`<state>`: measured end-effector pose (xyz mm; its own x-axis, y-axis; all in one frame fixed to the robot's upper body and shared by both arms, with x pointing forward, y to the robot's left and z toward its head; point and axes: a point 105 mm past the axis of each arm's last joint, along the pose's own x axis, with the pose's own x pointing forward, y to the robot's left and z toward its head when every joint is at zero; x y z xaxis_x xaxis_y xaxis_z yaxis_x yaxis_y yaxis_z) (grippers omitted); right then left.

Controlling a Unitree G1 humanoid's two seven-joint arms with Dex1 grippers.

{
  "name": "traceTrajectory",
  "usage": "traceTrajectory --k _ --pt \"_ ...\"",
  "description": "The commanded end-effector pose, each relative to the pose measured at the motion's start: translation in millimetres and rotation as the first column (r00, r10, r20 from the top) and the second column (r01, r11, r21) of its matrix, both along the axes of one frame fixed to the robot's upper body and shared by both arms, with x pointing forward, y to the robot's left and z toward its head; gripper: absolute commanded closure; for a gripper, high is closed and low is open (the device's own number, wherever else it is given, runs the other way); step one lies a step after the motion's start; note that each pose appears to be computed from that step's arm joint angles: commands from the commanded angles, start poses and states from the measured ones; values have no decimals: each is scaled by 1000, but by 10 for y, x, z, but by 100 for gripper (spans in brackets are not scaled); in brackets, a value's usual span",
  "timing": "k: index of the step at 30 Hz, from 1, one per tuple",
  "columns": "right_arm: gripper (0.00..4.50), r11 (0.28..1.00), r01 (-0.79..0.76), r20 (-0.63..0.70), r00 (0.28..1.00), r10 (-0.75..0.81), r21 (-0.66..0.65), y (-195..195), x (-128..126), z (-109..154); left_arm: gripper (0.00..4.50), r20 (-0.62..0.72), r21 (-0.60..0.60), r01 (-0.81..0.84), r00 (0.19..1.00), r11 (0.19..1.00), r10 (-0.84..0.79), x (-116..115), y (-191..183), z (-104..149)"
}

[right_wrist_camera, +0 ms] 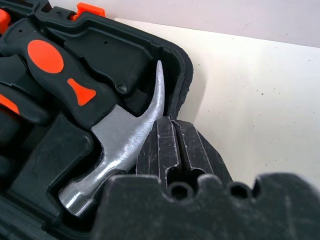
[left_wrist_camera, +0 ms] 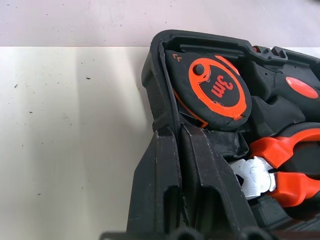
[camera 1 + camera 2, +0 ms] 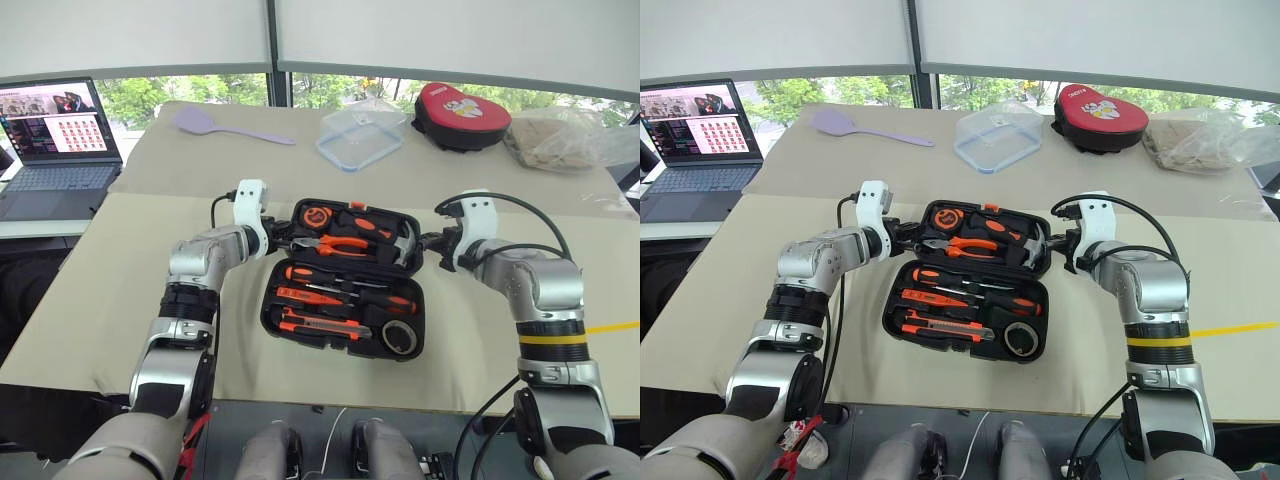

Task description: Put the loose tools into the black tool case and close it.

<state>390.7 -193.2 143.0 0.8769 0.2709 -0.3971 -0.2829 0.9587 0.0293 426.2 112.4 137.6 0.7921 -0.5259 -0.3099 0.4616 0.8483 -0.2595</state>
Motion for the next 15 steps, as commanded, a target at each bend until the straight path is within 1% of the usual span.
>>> traceTrajectory --k 1,5,6,7,10,12,15 --pt "448 1000 -13 33 999 14 -27 24 41 71 450 45 13 20 999 1000 -21 30 -35 130" --pt "448 1000 4 73 997 -1 -31 -10 67 152 450 50 22 19 999 1000 -20 34 -40 119" --pt "403 1000 3 81 997 -1 -23 -11 65 192 450 52 24 20 998 1000 -21 34 -44 119" --pt "385 1000 1 86 996 1 -20 -9 63 222 450 54 25 20 998 999 -22 34 -46 119" --pt "282 1000 -2 88 996 4 -20 9 58 262 450 56 27 22 998 999 -23 33 -49 116" --pt "219 1000 -9 76 997 11 -23 33 52 240 450 55 28 22 998 999 -23 32 -52 106" --pt "219 999 -14 39 999 15 -32 50 39 141 450 55 28 21 998 999 -23 31 -56 99"
